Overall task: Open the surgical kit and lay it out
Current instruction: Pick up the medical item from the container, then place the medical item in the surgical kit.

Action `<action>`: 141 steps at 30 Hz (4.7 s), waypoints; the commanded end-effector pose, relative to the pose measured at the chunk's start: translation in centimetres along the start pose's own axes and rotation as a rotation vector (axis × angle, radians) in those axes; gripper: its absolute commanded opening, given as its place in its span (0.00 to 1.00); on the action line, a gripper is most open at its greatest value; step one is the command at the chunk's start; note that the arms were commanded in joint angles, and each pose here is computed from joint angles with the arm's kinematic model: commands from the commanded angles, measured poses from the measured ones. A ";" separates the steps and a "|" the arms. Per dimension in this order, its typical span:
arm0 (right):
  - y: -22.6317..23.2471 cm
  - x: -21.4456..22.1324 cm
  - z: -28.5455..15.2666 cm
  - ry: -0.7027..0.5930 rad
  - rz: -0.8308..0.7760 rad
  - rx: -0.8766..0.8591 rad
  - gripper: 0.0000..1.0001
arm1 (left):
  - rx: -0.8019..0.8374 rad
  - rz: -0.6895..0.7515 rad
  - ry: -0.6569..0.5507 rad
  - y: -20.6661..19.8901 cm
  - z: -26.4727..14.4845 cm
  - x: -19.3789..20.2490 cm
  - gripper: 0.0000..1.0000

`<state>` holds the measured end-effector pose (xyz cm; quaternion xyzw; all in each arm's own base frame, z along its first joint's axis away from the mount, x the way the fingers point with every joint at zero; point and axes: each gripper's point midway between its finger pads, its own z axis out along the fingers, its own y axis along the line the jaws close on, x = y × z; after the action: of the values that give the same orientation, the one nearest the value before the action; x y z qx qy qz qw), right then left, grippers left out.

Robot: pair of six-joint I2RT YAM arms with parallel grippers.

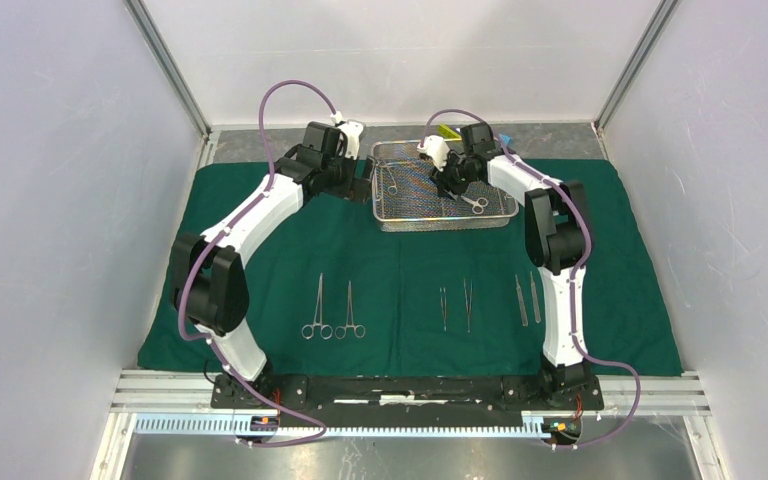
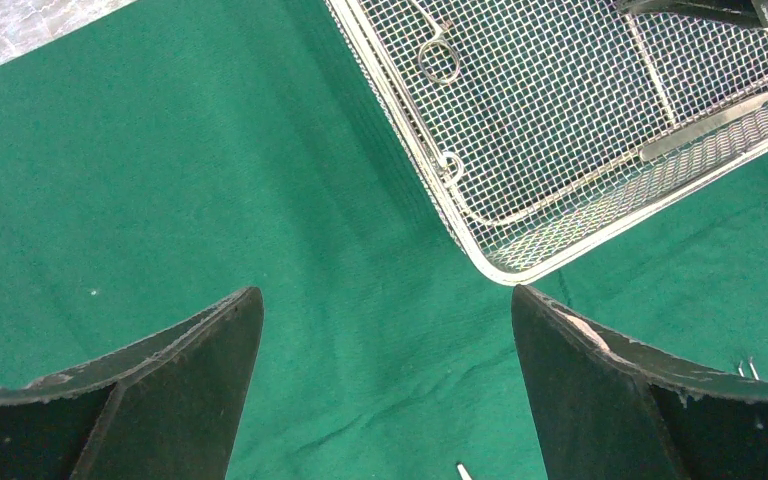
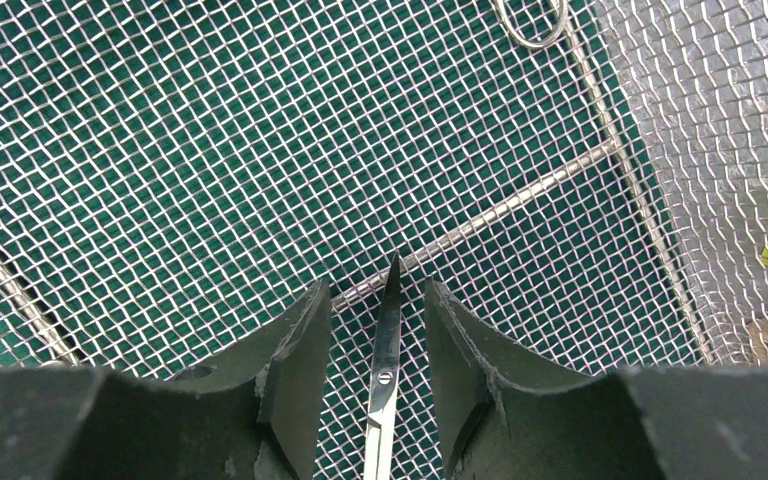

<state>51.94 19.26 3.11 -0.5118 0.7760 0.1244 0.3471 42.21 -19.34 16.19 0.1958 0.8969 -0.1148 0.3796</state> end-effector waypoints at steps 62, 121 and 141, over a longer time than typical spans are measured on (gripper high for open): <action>0.4 -11.5 -17.0 -0.466 0.873 0.366 0.00 | 0.544 -0.229 -0.271 -14.2 -1.9 -7.5 0.85; 4.3 -8.5 -15.5 -0.470 1.025 0.316 0.00 | 0.689 -0.405 -0.016 -23.6 7.0 -4.1 0.23; 7.0 -13.0 -20.8 -0.593 0.643 0.145 0.84 | 0.720 -0.243 0.005 -21.5 -0.8 0.4 0.02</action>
<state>41.51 19.44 21.80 -0.0669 0.8167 0.2933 0.4924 34.49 -39.99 13.95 0.1440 0.8431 -0.4577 0.2430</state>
